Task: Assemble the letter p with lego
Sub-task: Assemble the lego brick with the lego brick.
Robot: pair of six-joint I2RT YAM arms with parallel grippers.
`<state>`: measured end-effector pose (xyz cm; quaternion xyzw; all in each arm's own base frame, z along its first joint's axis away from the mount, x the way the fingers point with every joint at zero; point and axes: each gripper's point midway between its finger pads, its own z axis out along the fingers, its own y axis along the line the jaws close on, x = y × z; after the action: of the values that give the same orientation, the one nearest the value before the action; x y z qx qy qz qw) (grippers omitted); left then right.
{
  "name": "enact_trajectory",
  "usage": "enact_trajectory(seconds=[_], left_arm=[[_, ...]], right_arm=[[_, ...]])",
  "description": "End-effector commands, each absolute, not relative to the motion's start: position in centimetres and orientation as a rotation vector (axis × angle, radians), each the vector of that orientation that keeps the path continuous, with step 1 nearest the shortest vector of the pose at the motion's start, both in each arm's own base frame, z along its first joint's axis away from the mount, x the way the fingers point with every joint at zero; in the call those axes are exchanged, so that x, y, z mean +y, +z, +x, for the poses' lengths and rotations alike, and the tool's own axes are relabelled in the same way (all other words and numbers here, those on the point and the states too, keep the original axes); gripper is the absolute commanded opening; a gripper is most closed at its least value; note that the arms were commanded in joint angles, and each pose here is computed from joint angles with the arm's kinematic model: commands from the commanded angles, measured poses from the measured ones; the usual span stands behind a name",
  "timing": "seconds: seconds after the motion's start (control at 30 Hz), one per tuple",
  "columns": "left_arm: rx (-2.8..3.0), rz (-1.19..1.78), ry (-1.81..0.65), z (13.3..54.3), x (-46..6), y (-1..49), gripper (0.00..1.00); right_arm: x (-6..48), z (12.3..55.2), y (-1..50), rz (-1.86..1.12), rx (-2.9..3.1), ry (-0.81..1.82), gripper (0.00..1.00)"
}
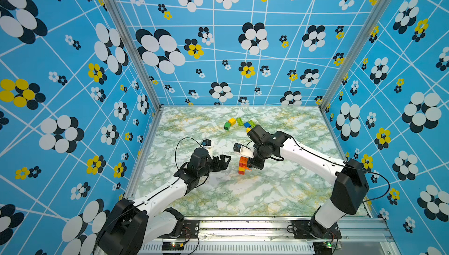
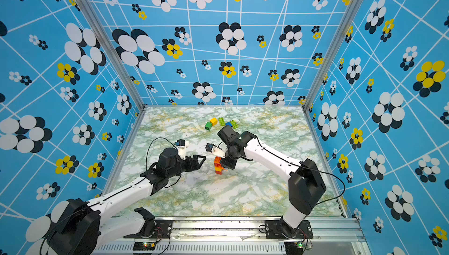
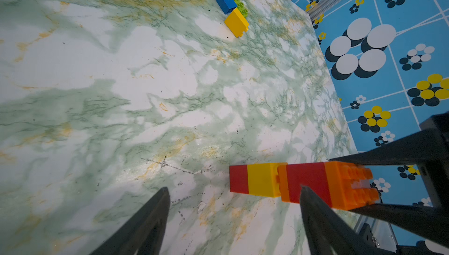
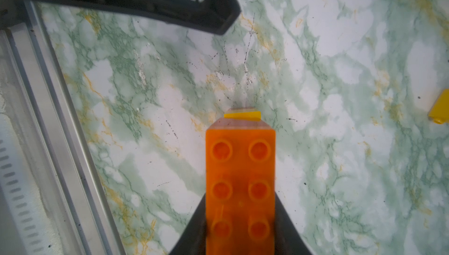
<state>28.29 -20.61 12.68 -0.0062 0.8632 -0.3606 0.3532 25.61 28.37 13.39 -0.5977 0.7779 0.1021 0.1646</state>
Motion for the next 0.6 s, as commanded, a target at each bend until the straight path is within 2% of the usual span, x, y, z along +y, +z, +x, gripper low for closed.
enact_trajectory(seconds=[0.0,0.57], left_arm=[[2.226,0.0,-0.938,28.0,-20.8,12.6,0.85],[2.229,0.003,-0.935,28.1,-20.9,12.4,0.85]], right_arm=[[27.8,25.6,12.4,-1.723,2.237,0.268,0.21],[26.6,24.1,10.6,-1.838,2.308,0.268,0.2]])
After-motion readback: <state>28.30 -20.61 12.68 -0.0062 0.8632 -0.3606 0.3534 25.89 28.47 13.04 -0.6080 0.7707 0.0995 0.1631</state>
